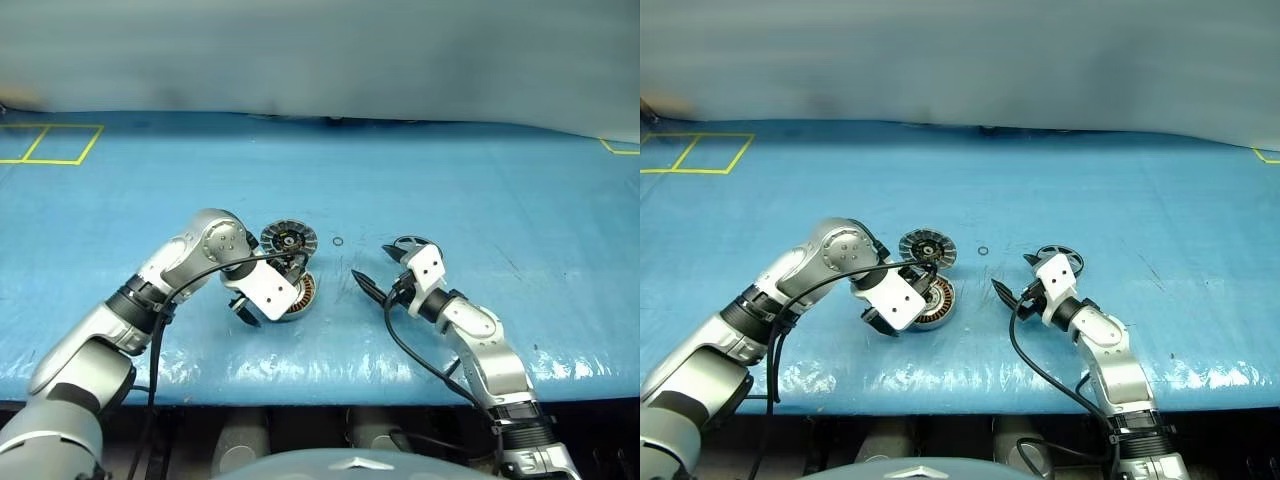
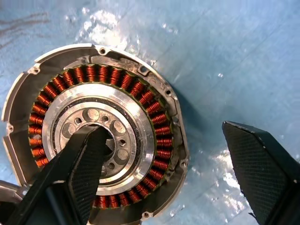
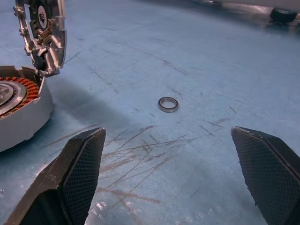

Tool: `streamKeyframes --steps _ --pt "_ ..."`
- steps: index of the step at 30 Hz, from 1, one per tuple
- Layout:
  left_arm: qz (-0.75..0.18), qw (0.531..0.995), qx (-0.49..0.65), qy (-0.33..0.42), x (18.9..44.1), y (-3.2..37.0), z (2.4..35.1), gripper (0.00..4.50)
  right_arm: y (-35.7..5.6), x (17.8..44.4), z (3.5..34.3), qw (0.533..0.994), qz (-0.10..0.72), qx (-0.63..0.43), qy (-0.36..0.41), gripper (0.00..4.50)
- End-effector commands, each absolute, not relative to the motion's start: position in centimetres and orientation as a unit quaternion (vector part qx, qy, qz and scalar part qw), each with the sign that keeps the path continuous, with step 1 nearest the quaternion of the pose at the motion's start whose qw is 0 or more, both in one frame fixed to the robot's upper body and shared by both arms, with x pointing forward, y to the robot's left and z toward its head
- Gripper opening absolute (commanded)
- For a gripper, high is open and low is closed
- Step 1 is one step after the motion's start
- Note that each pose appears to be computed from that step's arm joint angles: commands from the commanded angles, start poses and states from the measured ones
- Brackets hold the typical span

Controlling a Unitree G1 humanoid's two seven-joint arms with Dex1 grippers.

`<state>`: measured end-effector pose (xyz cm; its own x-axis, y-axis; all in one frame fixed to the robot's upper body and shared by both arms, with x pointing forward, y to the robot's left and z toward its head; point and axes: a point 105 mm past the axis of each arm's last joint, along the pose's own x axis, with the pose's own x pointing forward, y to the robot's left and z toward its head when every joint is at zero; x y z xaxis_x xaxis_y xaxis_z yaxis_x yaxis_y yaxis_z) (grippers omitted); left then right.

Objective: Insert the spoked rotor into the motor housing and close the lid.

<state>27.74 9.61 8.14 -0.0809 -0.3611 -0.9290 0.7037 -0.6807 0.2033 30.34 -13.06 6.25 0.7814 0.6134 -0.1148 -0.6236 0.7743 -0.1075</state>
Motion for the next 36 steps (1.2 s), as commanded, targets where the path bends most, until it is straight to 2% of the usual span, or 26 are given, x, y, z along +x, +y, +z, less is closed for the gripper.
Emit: streamKeyframes --steps 1,8,14,16,20,25,30,36 --pt "-0.711 0.402 0.566 0.109 27.7 9.3 10.5 4.10 -12.4 30.7 7.2 0.938 0.341 -0.064 0.016 4.50" --pt "-0.676 0.488 0.546 0.081 28.7 9.8 12.2 4.10 -11.5 31.4 7.0 0.933 0.355 -0.061 0.019 4.50" --pt "-0.650 0.639 0.408 0.054 28.0 10.8 14.9 4.10 -11.0 32.2 5.7 0.936 0.342 -0.071 0.047 4.50" --pt "-0.637 0.675 0.369 0.054 27.7 11.5 15.2 4.10 -10.9 32.5 5.5 0.937 0.336 -0.074 0.051 4.50" --pt "-0.577 0.764 0.285 0.049 27.3 13.6 14.6 4.10 -10.2 32.8 5.1 0.937 0.336 -0.075 0.064 4.50" --pt "-0.499 0.845 0.189 0.030 27.1 15.4 13.2 4.10 -9.1 33.6 4.7 0.934 0.338 -0.078 0.083 4.50" --pt "-0.445 0.885 0.133 0.012 26.7 15.9 11.8 4.10 -8.3 34.7 4.4 0.938 0.324 -0.080 0.095 4.50" --pt "-0.418 0.901 0.114 0.013 26.4 15.9 10.2 4.10 -8.6 36.3 4.4 0.955 0.268 -0.078 0.101 4.50"
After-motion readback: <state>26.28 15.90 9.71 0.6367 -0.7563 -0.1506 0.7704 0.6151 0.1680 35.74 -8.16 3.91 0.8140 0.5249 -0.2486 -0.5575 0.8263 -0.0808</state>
